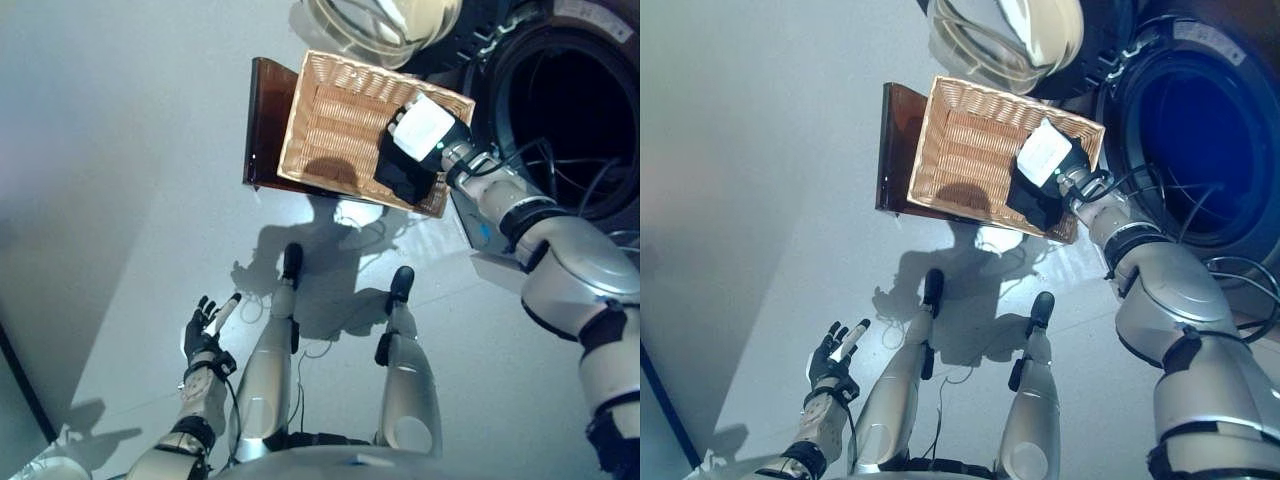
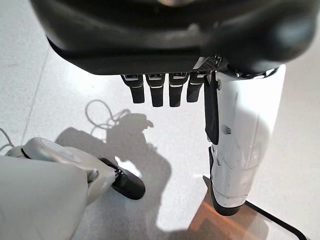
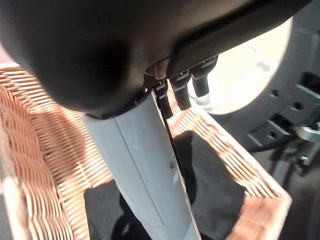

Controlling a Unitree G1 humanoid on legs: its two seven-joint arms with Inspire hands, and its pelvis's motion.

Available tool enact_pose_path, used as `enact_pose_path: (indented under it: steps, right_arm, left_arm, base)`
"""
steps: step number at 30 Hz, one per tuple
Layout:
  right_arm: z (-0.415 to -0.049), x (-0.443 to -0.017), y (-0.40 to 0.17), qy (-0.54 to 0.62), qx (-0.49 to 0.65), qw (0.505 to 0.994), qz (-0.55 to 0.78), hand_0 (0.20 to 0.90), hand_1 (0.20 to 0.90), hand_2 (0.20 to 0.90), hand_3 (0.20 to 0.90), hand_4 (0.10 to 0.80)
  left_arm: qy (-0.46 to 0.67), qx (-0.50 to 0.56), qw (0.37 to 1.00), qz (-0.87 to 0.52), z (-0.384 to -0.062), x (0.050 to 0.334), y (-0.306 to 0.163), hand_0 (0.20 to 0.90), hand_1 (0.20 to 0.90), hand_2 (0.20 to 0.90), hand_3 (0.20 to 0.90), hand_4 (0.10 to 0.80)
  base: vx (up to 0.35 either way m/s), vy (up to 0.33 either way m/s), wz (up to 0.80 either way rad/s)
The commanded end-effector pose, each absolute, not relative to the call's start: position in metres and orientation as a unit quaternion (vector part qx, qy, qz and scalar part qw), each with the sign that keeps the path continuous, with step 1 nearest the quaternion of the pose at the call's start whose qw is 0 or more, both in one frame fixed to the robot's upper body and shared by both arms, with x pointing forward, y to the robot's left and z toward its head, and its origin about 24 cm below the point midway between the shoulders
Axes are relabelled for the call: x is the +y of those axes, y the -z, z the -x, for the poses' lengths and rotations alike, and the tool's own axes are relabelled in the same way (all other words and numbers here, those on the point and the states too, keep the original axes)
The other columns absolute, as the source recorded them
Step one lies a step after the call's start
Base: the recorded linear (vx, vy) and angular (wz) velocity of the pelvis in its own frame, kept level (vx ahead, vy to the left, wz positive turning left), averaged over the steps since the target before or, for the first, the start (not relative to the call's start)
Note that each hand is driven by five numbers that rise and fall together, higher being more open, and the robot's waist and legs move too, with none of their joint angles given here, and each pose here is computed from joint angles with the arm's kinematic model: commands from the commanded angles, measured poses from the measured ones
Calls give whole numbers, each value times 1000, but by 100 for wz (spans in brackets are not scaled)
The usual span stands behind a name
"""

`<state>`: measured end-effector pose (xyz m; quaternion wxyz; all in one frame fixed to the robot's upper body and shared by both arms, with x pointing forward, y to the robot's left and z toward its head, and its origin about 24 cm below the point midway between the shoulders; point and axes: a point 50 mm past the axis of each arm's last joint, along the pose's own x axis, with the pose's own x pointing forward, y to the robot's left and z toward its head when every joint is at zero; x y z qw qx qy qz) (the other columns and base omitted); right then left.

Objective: Pick up the clothes and place them into the washing machine

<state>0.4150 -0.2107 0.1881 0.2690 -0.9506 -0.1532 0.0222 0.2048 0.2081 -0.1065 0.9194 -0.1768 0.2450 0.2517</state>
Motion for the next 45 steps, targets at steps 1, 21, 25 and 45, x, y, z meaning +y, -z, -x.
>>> enact_pose_path:
  steps: [1, 21, 25, 45]
  right_arm:
    - [-421, -190, -276, 94, -216, 241, 942, 900, 900, 900, 900, 800]
    - [-425, -174, -267, 107, -223, 308, 919, 900, 900, 900, 900, 800]
    - [-424, -185, -262, 107, -204, 309, 923, 900, 900, 900, 900, 800]
    - [-414, -245, -256, 110, -120, 288, 944, 900, 900, 900, 900, 800]
  left_arm:
    - [-275, 214, 925, 149, -205, 234, 97, 900, 900, 900, 900, 800]
    - [-270, 194, 930, 154, -212, 230, 91, 900, 900, 900, 900, 800]
    - [-266, 188, 932, 157, -212, 230, 90, 900, 900, 900, 900, 800]
    - [-224, 121, 948, 192, -227, 217, 67, 900, 900, 900, 900, 800]
  base:
    - [2, 6, 6]
    - [0, 0, 1]
    - [0, 0, 0]
    - [-7, -1, -2]
